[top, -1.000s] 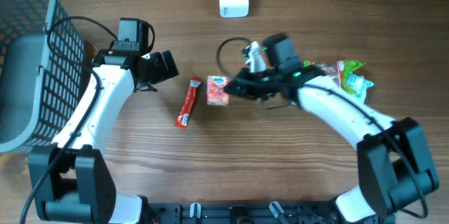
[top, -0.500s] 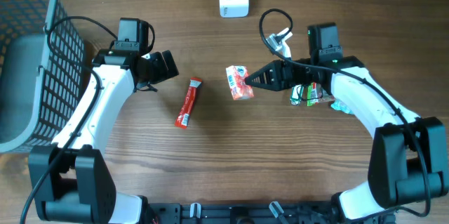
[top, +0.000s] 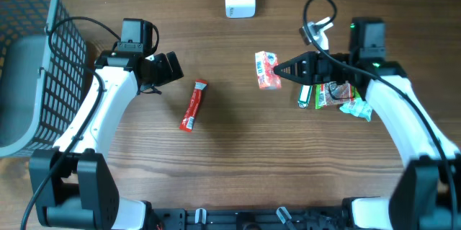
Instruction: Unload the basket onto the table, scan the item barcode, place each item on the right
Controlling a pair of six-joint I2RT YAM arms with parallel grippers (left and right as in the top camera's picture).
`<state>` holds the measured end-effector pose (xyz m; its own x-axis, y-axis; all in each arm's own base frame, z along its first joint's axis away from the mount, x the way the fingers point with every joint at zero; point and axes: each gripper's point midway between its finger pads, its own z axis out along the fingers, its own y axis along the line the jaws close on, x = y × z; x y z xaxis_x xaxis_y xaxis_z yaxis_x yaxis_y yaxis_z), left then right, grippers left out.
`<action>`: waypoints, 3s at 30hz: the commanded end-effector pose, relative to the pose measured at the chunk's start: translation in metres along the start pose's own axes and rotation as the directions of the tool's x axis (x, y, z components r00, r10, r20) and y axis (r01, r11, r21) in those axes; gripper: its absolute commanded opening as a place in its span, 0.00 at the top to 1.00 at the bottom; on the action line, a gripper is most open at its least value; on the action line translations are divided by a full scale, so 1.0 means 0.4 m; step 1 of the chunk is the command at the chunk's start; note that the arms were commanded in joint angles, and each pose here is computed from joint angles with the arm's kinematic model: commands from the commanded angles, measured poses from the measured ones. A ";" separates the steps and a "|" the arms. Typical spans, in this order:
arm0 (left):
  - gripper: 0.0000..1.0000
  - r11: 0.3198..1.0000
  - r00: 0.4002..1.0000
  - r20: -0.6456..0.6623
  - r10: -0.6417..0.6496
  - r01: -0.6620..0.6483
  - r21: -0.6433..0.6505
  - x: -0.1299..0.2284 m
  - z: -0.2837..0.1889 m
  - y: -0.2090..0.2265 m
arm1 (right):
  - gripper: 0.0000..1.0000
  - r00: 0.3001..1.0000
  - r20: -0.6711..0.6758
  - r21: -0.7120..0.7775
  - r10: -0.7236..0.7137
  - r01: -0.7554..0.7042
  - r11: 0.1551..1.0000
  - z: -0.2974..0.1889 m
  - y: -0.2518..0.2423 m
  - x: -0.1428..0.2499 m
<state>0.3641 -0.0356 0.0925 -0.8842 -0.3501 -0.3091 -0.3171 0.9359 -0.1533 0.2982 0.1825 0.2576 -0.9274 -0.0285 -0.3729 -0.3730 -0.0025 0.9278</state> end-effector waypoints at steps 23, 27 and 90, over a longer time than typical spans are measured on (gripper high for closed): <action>0.00 1.000 1.000 -0.001 0.003 -0.003 -0.007 -0.002 0.003 0.003 | 0.96 0.980 0.061 0.010 -0.187 0.187 0.982 -0.028 0.375 -0.051; 0.00 1.000 1.000 -0.001 0.003 -0.003 -0.007 -0.002 0.003 0.003 | 0.96 0.977 0.090 0.061 -0.195 0.190 0.980 -0.093 0.357 -0.063; 0.00 1.000 1.000 -0.001 0.003 -0.003 -0.007 -0.002 0.003 0.003 | 0.95 0.961 0.275 0.640 0.025 -0.202 0.741 -0.002 -0.497 0.023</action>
<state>0.3641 -0.0356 0.0925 -0.8842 -0.3501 -0.3091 -0.3171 0.9359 -0.1533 0.3383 0.2039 0.0870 -0.9575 0.2482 -0.1468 -0.0264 0.4316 0.9017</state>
